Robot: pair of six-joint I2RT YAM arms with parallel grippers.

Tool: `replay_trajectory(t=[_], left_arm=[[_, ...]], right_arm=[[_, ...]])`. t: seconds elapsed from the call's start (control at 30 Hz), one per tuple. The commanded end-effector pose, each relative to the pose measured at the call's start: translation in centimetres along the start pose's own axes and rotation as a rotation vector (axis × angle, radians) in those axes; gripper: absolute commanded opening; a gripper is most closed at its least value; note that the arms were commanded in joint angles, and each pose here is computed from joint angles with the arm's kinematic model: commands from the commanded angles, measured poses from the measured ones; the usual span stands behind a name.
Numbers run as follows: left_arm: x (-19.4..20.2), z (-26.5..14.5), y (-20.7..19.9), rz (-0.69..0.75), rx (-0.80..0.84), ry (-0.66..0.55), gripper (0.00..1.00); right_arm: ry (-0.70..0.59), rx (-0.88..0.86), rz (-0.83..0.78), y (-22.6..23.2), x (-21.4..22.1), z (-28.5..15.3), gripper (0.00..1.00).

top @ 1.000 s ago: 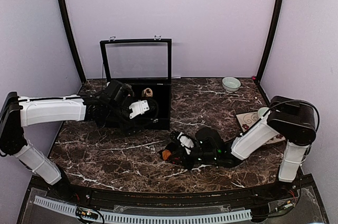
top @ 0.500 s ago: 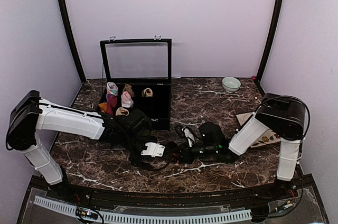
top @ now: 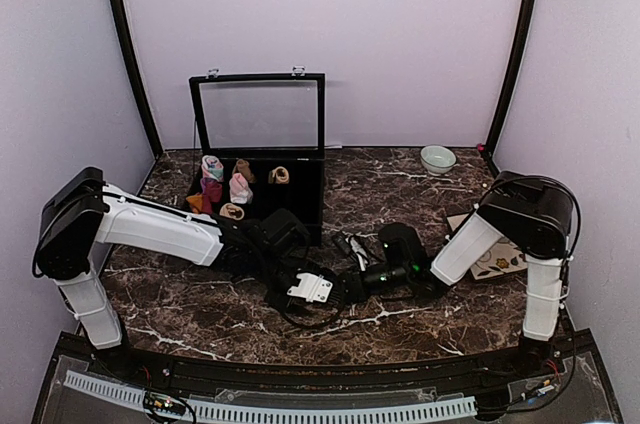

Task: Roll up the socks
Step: Roll the sock at the center of the board.

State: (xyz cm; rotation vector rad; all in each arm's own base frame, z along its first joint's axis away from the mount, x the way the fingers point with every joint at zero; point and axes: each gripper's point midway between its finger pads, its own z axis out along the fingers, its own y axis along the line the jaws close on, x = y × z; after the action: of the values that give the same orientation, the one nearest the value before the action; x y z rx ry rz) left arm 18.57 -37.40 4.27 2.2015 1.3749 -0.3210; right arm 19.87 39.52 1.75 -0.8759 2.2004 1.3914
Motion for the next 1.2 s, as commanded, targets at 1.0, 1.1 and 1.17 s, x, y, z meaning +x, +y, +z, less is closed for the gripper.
replay_trajectory(t=[1.0, 1.1, 1.17], left_arm=[[8.6, 5.1, -3.4, -0.017, 0.138, 0.237, 0.12], [8.8, 5.2, -4.1, -0.019, 0.175, 0.240, 0.12], [8.7, 5.2, -4.6, -0.037, 0.212, 0.234, 0.13]], right_arm=[[0.283, 0.197, 0.190, -3.6, 8.0, -3.8, 0.54], [0.289, 0.204, 0.182, -3.4, 8.2, -4.4, 0.99], [0.287, 0.219, 0.168, -3.3, 8.2, -5.0, 0.99]])
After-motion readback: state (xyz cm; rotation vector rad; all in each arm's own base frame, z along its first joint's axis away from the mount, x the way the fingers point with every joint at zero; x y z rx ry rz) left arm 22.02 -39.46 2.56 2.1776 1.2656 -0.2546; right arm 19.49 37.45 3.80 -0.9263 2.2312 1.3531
